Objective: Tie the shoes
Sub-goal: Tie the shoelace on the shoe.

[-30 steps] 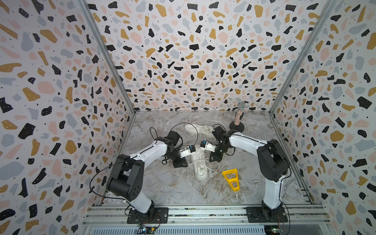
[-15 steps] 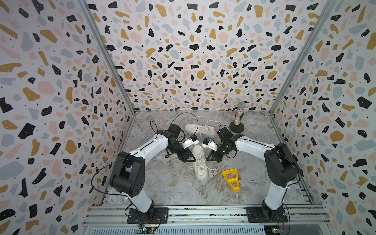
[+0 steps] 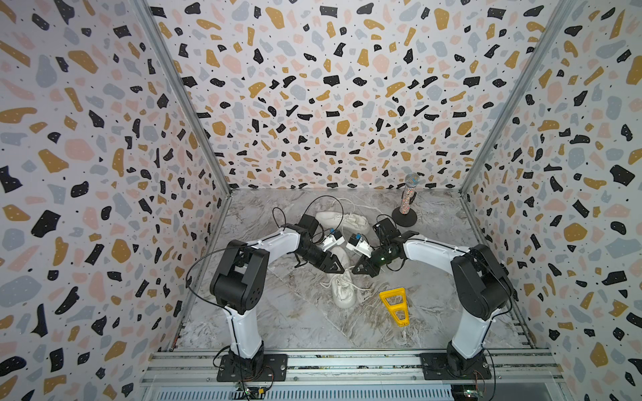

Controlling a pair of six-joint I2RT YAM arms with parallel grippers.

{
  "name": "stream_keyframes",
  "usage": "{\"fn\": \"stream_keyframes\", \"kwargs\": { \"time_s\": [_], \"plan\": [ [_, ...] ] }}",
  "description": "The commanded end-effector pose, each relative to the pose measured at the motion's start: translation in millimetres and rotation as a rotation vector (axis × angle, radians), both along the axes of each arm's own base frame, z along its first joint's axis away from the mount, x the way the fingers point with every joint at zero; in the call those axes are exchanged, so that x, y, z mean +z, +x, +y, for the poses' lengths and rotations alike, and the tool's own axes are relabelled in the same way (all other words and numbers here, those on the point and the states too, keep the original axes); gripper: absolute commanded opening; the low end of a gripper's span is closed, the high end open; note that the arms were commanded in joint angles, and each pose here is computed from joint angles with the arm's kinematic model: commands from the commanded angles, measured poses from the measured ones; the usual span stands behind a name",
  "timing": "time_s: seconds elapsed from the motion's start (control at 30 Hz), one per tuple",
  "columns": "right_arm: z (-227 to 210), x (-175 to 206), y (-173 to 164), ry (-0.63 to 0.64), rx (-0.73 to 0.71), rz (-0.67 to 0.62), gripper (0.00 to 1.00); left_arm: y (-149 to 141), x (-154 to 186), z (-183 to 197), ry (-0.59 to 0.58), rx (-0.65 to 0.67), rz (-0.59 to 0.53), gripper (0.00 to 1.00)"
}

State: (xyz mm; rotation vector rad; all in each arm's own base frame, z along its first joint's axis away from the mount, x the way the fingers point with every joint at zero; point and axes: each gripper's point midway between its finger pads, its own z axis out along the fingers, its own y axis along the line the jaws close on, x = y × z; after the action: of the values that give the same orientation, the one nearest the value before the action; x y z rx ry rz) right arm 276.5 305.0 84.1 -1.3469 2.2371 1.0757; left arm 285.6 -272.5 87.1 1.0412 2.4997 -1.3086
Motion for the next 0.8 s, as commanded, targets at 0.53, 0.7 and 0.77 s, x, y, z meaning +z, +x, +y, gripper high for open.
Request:
{"fn": "stream_keyframes", "kwargs": {
  "time_s": [0.53,0.7,0.77],
  "plan": [
    [-14,12,-33,0.023,0.040,0.094,0.06,-15,-6,0,-0.015,-0.038,0.002,0.47],
    [-16,12,-38,0.009,0.053,0.120,0.14,-16,-8,-1,-0.016,-0.049,-0.005,0.40],
    [-18,14,-39,0.014,0.053,0.128,0.18,-16,-9,-1,-0.014,-0.053,-0.010,0.36]
  ]
}}
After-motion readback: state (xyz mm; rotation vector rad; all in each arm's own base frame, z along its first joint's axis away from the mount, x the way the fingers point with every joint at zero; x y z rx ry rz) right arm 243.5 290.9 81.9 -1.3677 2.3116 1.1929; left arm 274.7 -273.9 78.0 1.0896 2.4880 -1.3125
